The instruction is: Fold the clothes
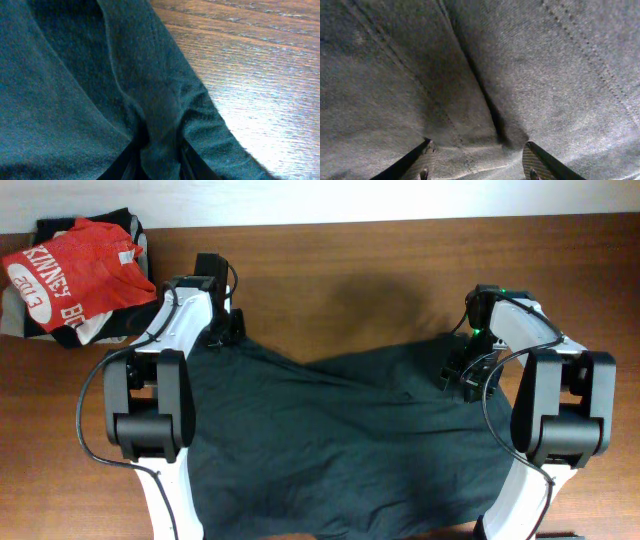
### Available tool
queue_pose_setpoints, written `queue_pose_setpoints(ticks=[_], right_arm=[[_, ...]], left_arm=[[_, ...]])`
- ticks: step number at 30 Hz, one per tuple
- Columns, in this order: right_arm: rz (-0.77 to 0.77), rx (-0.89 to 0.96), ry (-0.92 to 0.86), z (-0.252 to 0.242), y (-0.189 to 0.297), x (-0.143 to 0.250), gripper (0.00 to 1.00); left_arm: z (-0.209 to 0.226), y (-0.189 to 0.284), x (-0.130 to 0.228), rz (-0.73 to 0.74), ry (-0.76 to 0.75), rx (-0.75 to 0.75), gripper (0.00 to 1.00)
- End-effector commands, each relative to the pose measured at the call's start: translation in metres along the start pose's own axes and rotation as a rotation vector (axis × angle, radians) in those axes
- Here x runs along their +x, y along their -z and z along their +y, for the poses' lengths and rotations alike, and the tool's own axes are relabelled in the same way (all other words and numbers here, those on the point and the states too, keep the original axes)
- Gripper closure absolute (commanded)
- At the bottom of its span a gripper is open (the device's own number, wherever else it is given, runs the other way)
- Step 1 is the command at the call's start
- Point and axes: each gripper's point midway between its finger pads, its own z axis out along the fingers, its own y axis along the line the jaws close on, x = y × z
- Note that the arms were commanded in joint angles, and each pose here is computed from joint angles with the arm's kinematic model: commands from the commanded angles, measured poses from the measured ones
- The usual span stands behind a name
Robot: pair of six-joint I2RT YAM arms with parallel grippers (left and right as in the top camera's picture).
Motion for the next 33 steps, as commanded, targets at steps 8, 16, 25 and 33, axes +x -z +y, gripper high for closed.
queue_pose_setpoints(ticks=[8, 16, 25, 33], right_arm=[[-0.022, -0.016, -0.003, 0.002, 0.001, 0.001, 0.68], [-0.088, -0.076, -0.039, 0.009, 0.033, -0.023, 0.96], [-0.102, -0.095, -0.039, 0.013, 0.038, -0.027, 0.96], [-0.143, -0.135, -0.025, 0.022, 0.060, -0.038, 0.96]], left_arm=[[0.004, -0.020, 0.013, 0.062, -0.004, -0.018, 0.75], [0.002, -0.008, -0.007, 0.007, 0.003, -0.010, 0.81], [0.017, 0.026, -0.009, 0.038, 0.129, -0.099, 0.99], [0.023, 0.097, -0.019, -0.075, 0.134, -0.106, 0.95]])
